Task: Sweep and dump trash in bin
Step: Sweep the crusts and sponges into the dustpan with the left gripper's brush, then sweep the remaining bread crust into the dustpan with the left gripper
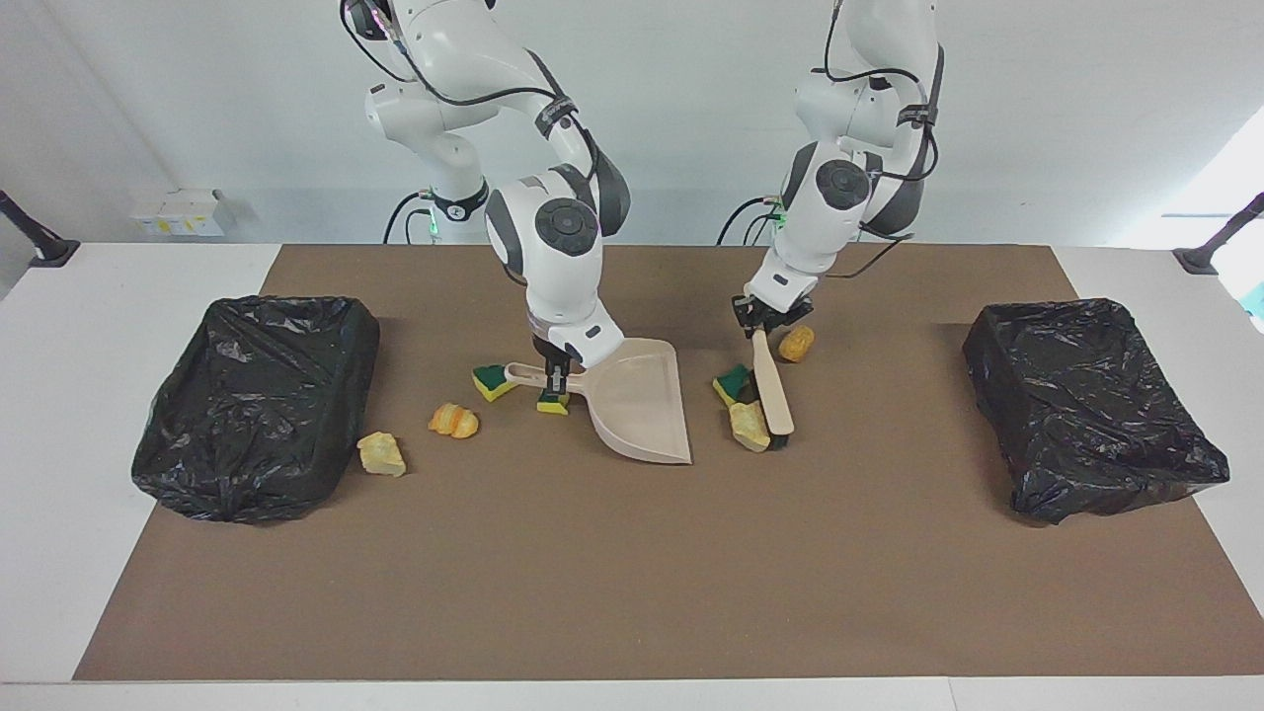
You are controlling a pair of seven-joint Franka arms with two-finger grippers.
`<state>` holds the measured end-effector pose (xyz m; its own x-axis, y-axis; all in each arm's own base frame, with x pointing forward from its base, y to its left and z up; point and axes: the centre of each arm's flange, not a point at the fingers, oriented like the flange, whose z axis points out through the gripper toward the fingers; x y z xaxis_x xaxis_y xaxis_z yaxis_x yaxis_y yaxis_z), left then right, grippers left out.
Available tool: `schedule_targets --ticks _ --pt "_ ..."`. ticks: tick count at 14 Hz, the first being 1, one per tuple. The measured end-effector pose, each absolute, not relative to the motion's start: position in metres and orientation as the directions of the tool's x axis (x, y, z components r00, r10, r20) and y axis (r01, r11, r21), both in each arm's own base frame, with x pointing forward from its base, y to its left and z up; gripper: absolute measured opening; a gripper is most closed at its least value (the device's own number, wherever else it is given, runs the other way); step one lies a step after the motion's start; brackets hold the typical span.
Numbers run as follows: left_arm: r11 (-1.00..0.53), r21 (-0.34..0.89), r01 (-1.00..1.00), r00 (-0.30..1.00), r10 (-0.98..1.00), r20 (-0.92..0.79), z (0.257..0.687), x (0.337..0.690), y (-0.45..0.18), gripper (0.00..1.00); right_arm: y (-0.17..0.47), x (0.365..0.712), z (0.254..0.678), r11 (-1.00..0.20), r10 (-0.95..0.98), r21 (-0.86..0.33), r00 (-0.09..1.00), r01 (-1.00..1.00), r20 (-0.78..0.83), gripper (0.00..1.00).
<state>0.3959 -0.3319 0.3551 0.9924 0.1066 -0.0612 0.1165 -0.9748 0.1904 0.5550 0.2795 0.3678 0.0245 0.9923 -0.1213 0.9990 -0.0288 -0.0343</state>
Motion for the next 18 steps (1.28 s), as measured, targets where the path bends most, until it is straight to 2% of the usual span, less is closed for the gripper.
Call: schedule_targets --ticks 4,8,11,15,18 --pt "-0.964 0.223 0.143 0.989 0.132 -0.066 0.367 0.392 -0.362 0.26 0.279 0.555 0.367 -0.032 0.992 -0.034 0.028 0.999 -0.121 0.31" --pt "-0.964 0.203 0.171 0.983 0.153 -0.101 0.37 0.381 -0.373 0.26 0.279 0.555 0.367 -0.034 0.992 -0.035 0.03 0.999 -0.122 0.31" --pt "-0.971 0.138 0.195 0.967 0.167 -0.19 0.385 0.381 -0.352 0.26 0.279 0.555 0.367 -0.035 0.992 -0.035 0.03 0.999 -0.122 0.31" --pt "-0.959 0.06 0.277 0.932 0.253 -0.259 0.426 0.391 -0.29 0.26 0.279 0.555 0.367 -0.035 0.992 -0.035 0.03 0.999 -0.122 0.31" --pt "-0.934 -0.031 0.356 0.892 0.35 -0.286 0.434 0.384 -0.258 0.26 0.279 0.554 0.365 -0.036 0.992 -0.034 0.031 0.999 -0.121 0.31"
